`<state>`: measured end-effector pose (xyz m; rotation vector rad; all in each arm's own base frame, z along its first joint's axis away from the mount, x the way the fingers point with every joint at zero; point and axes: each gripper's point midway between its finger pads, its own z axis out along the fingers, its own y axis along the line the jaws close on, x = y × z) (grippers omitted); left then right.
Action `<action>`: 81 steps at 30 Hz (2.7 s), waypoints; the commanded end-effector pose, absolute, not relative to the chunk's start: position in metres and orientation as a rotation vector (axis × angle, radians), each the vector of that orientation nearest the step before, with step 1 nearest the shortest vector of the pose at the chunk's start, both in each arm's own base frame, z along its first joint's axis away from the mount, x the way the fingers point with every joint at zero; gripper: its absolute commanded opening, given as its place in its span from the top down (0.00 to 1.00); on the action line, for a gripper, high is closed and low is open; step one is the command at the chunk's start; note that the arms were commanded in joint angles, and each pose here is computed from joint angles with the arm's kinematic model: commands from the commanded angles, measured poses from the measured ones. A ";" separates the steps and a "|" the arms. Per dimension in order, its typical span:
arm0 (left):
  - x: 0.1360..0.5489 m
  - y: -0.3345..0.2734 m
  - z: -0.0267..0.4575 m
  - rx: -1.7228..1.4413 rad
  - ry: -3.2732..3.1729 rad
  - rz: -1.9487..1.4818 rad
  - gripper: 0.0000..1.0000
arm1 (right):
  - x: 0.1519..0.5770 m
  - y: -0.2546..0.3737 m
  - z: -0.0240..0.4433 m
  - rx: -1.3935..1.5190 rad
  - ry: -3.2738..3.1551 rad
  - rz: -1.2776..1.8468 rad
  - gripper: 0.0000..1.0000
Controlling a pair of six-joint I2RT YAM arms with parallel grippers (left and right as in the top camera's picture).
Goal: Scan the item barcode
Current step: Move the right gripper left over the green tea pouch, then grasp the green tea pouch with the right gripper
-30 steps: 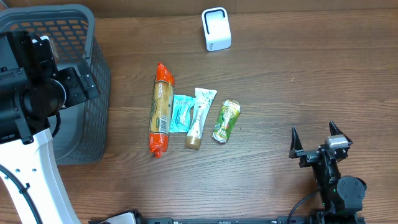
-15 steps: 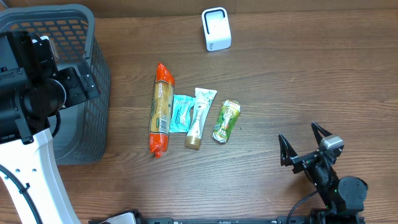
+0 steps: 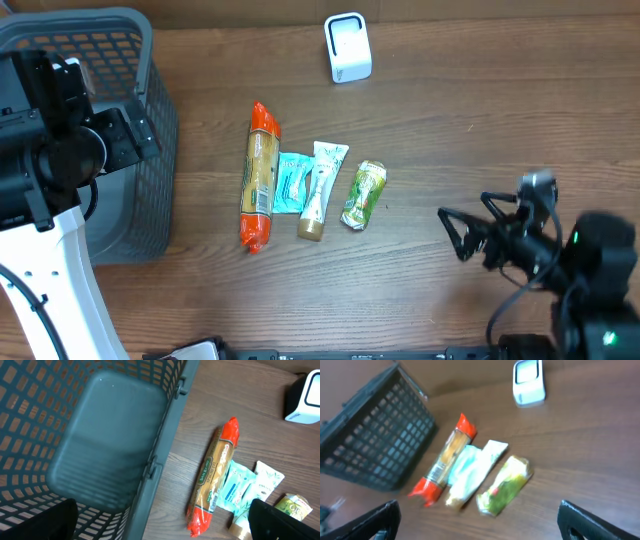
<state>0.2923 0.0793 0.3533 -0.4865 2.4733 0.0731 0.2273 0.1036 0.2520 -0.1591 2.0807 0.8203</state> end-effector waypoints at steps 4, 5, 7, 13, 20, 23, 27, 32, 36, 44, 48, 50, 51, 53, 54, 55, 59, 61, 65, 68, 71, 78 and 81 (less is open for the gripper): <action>0.293 0.078 0.352 -0.494 2.475 0.059 0.00 | 0.251 0.107 0.273 -0.075 2.308 0.904 0.00; 0.293 0.078 0.352 -0.494 2.476 0.059 0.00 | 0.255 0.107 0.270 -0.053 2.355 0.916 0.00; 0.293 0.078 0.352 -0.494 2.476 0.059 0.00 | 0.263 0.108 0.256 0.005 2.478 0.949 0.00; 0.293 0.078 0.352 -0.494 2.476 0.059 0.00 | 0.292 0.117 0.227 0.122 2.574 1.084 0.00; 0.293 0.078 0.352 -0.494 2.476 0.059 0.00 | 0.303 0.136 0.178 0.018 2.727 1.017 0.12; 0.293 0.078 0.352 -0.494 2.475 0.059 0.00 | 0.307 0.144 0.142 0.123 2.859 0.801 0.16; 0.293 0.078 0.352 -0.494 2.475 0.059 0.00 | 0.310 0.163 0.120 0.199 2.906 0.644 0.20; 0.293 0.078 0.352 -0.494 2.475 0.059 0.00 | 0.310 0.183 0.099 0.332 2.913 0.474 0.24; 0.293 0.078 0.352 -0.494 2.475 0.059 0.00 | 0.307 0.200 0.082 0.321 2.933 0.423 0.24; 0.293 0.078 0.352 -0.494 2.476 0.059 0.00 | 0.305 0.219 0.035 0.306 3.012 0.376 0.31; 0.293 0.078 0.352 -0.494 2.476 0.059 0.00 | 0.308 0.223 0.034 0.300 3.002 0.396 0.37; 0.293 0.078 0.352 -0.494 2.476 0.059 0.00 | 0.312 0.225 0.035 0.295 2.985 0.413 0.39; 0.293 0.078 0.352 -0.494 2.476 0.059 0.00 | 0.315 0.227 0.036 0.293 2.970 0.427 0.41; 0.293 0.078 0.352 -0.494 2.475 0.059 0.00 | 0.318 0.229 0.036 0.289 2.959 0.438 0.41; 0.293 0.078 0.352 -0.494 2.475 0.059 0.00 | 0.319 0.231 0.037 0.286 2.955 0.447 0.41; 0.293 0.078 0.352 -0.494 2.475 0.059 0.00 | 0.319 0.231 0.037 0.285 2.955 0.451 0.43; 0.293 0.078 0.352 -0.494 2.476 0.059 0.00 | 0.316 0.237 0.032 0.264 2.964 0.450 0.53; 0.293 0.078 0.352 -0.494 2.475 0.059 0.00 | 0.314 0.239 0.029 0.261 2.971 0.448 0.59; 0.293 0.078 0.352 -0.494 2.476 0.059 0.00 | 0.313 0.241 0.027 0.255 2.977 0.449 0.65; 0.293 0.078 0.352 -0.494 2.476 0.059 0.00 | 0.313 0.241 0.026 0.254 2.979 0.448 0.70; 0.293 0.078 0.352 -0.494 2.475 0.059 0.00 | 0.311 0.239 0.026 0.256 2.989 0.438 0.85; 0.293 0.078 0.352 -0.494 2.476 0.059 0.00 | 0.289 0.262 0.044 -0.211 3.033 0.806 0.96; 0.293 0.078 0.352 -0.494 2.475 0.059 0.00 | 0.279 0.275 0.076 -0.596 2.861 1.189 0.96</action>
